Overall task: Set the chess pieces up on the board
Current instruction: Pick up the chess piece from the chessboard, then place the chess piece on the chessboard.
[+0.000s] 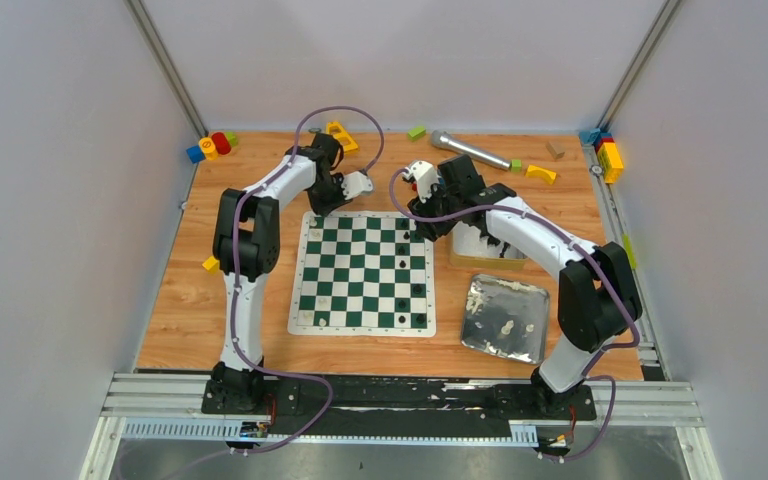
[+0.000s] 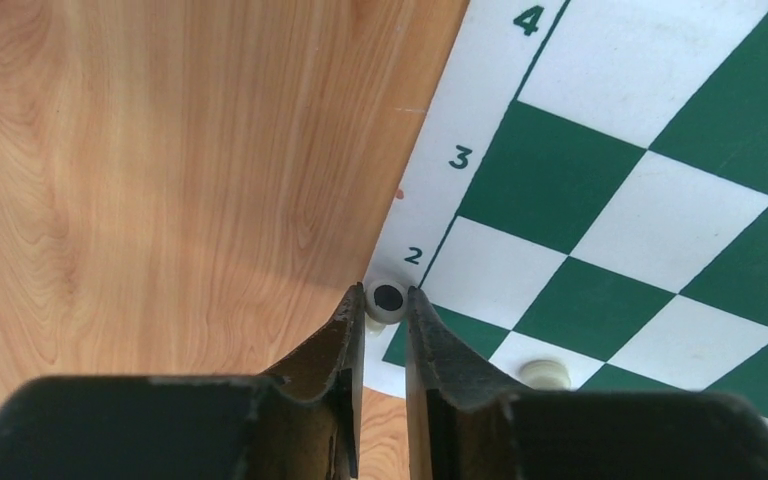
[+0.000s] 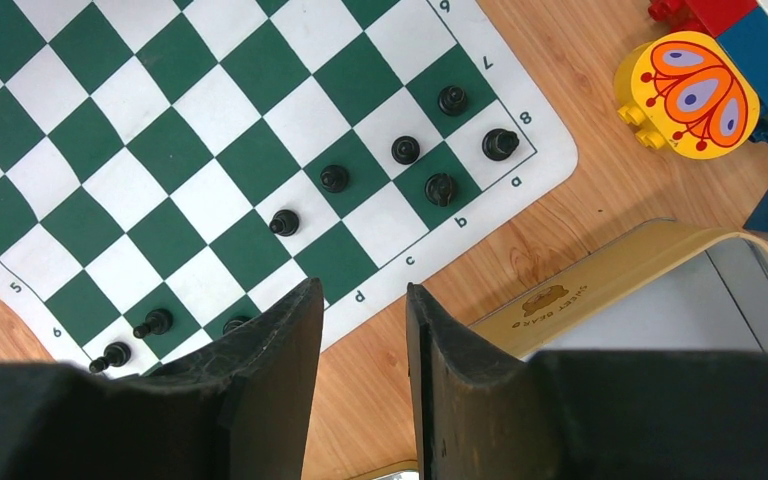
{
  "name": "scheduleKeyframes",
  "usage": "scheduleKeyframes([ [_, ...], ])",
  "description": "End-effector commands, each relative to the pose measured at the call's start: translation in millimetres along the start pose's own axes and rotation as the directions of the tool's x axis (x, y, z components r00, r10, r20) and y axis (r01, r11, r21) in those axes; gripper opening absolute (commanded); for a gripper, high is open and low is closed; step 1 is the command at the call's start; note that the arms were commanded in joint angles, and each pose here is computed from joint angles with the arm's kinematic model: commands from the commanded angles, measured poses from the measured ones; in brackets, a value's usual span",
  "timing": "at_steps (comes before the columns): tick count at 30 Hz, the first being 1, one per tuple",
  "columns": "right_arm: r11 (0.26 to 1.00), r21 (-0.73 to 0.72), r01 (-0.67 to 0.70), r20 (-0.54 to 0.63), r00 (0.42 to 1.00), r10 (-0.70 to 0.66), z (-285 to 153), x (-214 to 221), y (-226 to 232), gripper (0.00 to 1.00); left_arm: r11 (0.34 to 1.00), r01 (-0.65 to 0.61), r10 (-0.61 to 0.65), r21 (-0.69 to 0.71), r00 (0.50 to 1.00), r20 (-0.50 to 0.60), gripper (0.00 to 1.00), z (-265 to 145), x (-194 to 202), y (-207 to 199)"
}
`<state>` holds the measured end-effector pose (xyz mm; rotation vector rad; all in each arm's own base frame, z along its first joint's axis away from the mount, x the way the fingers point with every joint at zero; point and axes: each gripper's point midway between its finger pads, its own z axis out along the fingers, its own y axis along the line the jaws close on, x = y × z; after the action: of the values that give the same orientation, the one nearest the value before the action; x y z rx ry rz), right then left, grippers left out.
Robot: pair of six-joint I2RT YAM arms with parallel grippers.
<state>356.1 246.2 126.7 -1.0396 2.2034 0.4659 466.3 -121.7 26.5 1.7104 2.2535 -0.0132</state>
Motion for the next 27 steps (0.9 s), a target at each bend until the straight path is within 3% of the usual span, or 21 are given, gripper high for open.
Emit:
scheduleKeyframes([
  [1, 1.0, 0.0, -0.001, 0.047, 0.999, 0.001, -7.1, -12.0, -1.2, 0.37, 1.0, 0.025, -0.026, 0.009, 0.997, 0.076, 0.2, -13.9, -12.7, -0.4],
  [7, 1.0, 0.005, -0.007, 0.051, 0.999, 0.007, -10.2, -12.5, -3.3, 0.37, 0.998, 0.067, -0.065, -0.011, 0.984, 0.164, 0.12, -39.0, -28.0, -4.0],
  [11, 1.0, 0.011, -0.024, 0.058, 0.998, 0.024, -16.7, -11.0, -8.6, 0.37, 0.995, 0.102, -0.104, 0.021, 0.972, 0.209, 0.12, -60.7, -39.5, -23.5],
  [14, 0.999, 0.021, -0.035, 0.069, 0.997, 0.034, -22.3, -12.2, -13.6, 0.37, 0.994, 0.107, -0.097, -0.031, 0.966, 0.241, 0.15, -78.4, -50.9, -32.6],
  [27, 0.994, 0.037, -0.102, 0.092, 0.991, 0.098, -48.3, 6.0, -28.7, 0.36, 0.983, 0.15, -0.173, 0.108, 0.951, 0.254, 0.19, -73.3, -92.7, -146.0],
])
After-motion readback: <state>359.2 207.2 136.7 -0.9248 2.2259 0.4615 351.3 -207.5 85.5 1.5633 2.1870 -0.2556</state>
